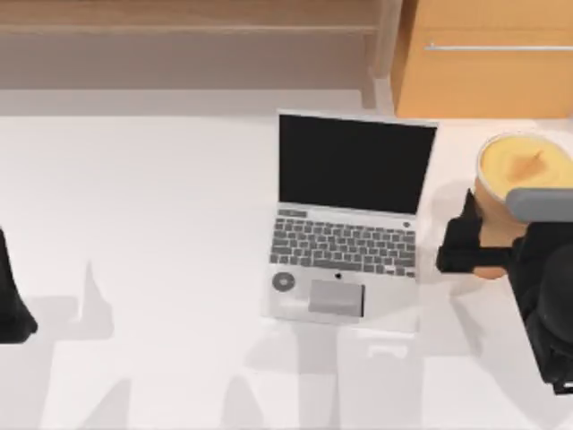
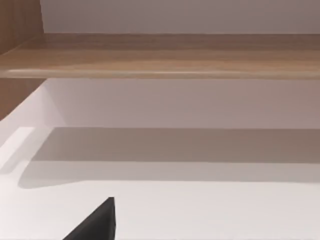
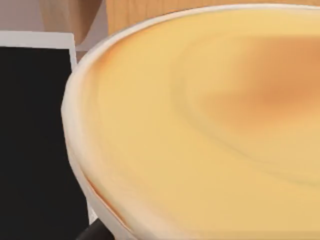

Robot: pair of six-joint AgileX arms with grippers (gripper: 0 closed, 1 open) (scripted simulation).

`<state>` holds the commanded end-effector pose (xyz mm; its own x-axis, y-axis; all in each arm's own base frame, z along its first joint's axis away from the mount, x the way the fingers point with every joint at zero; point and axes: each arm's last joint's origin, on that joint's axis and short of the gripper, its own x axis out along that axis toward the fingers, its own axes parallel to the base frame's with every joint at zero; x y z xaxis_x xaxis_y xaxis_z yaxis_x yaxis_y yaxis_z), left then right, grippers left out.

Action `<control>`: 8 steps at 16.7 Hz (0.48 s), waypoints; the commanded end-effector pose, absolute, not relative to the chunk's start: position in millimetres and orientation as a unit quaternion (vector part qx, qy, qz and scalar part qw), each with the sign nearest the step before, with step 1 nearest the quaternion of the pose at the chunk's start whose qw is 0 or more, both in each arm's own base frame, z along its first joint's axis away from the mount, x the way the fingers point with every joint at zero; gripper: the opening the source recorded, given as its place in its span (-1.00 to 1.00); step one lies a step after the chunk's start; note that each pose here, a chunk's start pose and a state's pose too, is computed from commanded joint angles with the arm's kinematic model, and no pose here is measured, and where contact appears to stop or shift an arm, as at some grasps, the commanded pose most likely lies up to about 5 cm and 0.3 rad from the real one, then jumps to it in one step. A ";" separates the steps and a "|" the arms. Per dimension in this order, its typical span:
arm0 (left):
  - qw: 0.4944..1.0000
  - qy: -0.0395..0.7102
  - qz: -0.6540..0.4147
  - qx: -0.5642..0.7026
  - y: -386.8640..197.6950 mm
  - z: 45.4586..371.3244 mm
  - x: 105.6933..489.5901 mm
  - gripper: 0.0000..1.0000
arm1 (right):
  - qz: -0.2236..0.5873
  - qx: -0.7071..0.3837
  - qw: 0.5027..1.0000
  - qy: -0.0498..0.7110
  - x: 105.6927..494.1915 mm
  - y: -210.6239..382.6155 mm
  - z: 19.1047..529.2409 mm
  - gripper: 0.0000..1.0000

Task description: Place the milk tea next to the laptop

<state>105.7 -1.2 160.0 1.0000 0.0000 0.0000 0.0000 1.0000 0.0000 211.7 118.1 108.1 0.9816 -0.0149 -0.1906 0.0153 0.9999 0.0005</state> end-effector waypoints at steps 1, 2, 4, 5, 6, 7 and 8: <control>1.000 0.000 0.000 0.000 -1.2 160.0 105.7 1.00 | -0.008 -0.002 0.995 0.101 210.7 117.5 106.0 -1.00; 1.000 0.000 0.000 0.000 -1.2 160.0 105.7 1.00 | -0.008 -0.002 0.995 0.101 210.7 117.5 106.0 -1.00; 1.000 0.000 0.000 0.000 -1.2 160.0 105.7 1.00 | -0.008 -0.002 0.995 0.101 210.7 117.5 106.0 -1.00; 1.000 0.000 0.000 0.000 -1.2 160.0 105.7 1.00 | -0.008 -0.002 0.995 0.101 210.7 117.5 106.0 -1.00; 1.000 0.000 0.000 0.000 -1.2 160.0 105.7 1.00 | -0.008 -0.002 0.995 0.101 210.7 117.5 106.0 -0.85; 1.000 0.000 0.000 0.000 -1.2 160.0 105.7 1.00 | -0.008 -0.002 0.995 0.101 210.7 117.5 106.0 -0.70; 1.000 0.000 0.000 0.000 -1.2 160.0 105.7 1.00 | -0.008 -0.002 0.995 0.101 210.7 117.5 106.0 -0.55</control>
